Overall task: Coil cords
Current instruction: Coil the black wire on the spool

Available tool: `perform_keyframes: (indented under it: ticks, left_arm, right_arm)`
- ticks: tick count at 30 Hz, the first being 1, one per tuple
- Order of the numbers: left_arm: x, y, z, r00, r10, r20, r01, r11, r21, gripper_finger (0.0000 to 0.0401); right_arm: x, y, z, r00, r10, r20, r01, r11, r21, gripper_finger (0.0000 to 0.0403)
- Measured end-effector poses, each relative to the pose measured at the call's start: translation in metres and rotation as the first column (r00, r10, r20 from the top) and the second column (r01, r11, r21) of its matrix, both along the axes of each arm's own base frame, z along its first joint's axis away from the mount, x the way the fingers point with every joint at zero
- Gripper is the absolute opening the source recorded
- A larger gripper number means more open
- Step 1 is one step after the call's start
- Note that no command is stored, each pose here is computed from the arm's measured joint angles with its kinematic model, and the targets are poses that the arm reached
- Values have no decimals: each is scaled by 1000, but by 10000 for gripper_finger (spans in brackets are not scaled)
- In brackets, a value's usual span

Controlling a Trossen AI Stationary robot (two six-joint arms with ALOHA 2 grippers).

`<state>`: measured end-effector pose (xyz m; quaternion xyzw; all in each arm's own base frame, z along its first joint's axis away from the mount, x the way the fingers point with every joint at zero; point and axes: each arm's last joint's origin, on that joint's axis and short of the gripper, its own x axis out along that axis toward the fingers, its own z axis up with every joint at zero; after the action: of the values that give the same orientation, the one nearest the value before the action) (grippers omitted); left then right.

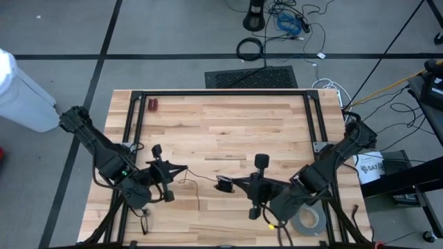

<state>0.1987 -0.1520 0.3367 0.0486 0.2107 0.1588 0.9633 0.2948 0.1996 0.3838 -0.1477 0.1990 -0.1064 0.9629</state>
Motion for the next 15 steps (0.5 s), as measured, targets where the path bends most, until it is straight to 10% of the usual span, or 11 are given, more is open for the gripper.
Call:
perform_keyframes:
  ticks: [15]
  left_arm:
    - [4, -4, 10, 998, -1, 70, 6, 998, -67, 2]
  right_arm:
    - [28, -19, -27, 990, -48, -133, 33, 993, -110, 0]
